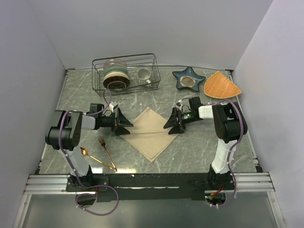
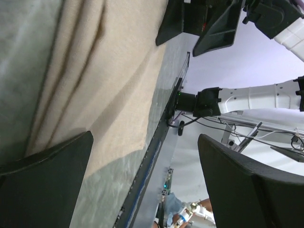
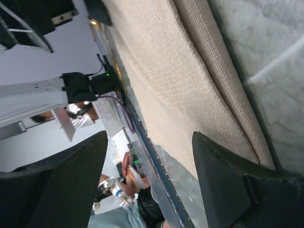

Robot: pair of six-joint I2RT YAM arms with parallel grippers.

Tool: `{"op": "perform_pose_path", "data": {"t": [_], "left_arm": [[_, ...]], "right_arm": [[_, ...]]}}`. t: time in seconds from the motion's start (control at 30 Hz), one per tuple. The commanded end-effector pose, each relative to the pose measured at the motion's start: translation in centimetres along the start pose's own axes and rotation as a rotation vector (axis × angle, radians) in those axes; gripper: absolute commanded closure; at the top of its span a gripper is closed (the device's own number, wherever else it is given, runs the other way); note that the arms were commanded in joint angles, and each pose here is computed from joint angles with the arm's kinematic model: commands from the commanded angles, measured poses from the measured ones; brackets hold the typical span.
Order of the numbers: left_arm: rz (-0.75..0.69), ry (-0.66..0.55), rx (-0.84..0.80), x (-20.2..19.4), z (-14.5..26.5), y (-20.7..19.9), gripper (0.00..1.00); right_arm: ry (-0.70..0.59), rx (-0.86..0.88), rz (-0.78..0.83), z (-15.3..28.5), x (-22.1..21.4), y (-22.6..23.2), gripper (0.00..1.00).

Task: Fold the napkin into a case and place the utensils inside
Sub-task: Smooth out the upper triangle-folded napkin at the center of the board.

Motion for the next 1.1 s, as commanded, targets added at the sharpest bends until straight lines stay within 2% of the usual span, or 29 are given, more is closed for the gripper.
{"op": "perform_pose_path", "data": {"t": [0.0, 0.03, 0.17, 0.27, 0.37, 0.6, 0.7, 0.83, 0.87, 0.93, 0.97, 1.0, 1.03, 1.07], "left_arm": [[-0.154, 0.033, -0.035, -1.0, 1.2, -3.1, 0.01], [-0.191, 0.035, -0.037, -1.2, 1.2, -3.6, 0.01], [-0.185, 0.007, -0.024, -1.2, 1.0, -3.4, 0.01], [-0.159, 0.001, -0.023, -1.0, 0.1, -3.1, 0.01], [-0.128, -0.025, -0.009, 0.1, -0.8, -2.0, 0.01], [0.035, -0.017, 0.090, 0.3, -1.0, 3.4, 0.01], [0.030, -0.016, 0.095, 0.0, -0.8, 3.2, 0.02], [-0.013, 0.004, 0.062, -0.5, -0.7, 1.6, 0.04], [-0.021, 0.017, 0.057, -0.7, -0.7, 1.1, 0.06], [-0.130, 0.028, 0.045, -0.5, -0.8, -0.8, 0.09], [-0.123, 0.045, 0.067, -0.9, -0.7, -1.1, 0.12], [-0.203, 0.055, 0.071, -1.0, -0.7, -1.8, 0.15], [-0.256, 0.048, 0.076, -0.1, -0.6, -2.9, 0.19], [-0.271, 0.054, 0.097, -0.1, -0.5, -3.0, 0.31]], "right_arm": [[-0.031, -0.070, 0.094, 0.7, 0.4, 1.6, 0.20], [-0.037, -0.059, 0.129, 0.7, 0.6, 2.9, 0.20], [-0.030, -0.020, 0.181, -1.4, 0.4, 6.1, 0.20], [-0.014, -0.005, 0.191, -3.3, 0.6, 6.9, 0.20], [-0.003, -0.009, 0.171, -4.6, 1.3, 6.0, 0.20], [0.058, -0.108, 0.069, -4.8, 0.3, -0.7, 0.20], [0.076, -0.134, 0.021, -3.9, -1.1, -2.5, 0.21], [0.097, -0.127, -0.004, -3.4, -3.5, -2.5, 0.23], [0.106, -0.107, 0.006, -3.5, -4.0, -1.8, 0.23], [0.111, -0.076, 0.050, -3.3, -4.7, 0.1, 0.23], [0.137, -0.041, 0.077, -3.6, -5.4, 1.6, 0.24], [0.125, -0.011, 0.123, -3.3, -5.1, 3.6, 0.25], [0.121, 0.010, 0.132, -3.1, -4.8, 4.7, 0.25], [0.114, 0.029, 0.138, -2.6, -4.4, 5.6, 0.27]]}}
Point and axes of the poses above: each gripper's point midway between its finger pads, its own z axis back along the fingers, its own y axis along the line the jaws close on, x = y × z, the point moved 1 cm from there along z, back along the fingers, and after that the axes turned 6 degrees about z, right-handed, at the moved point
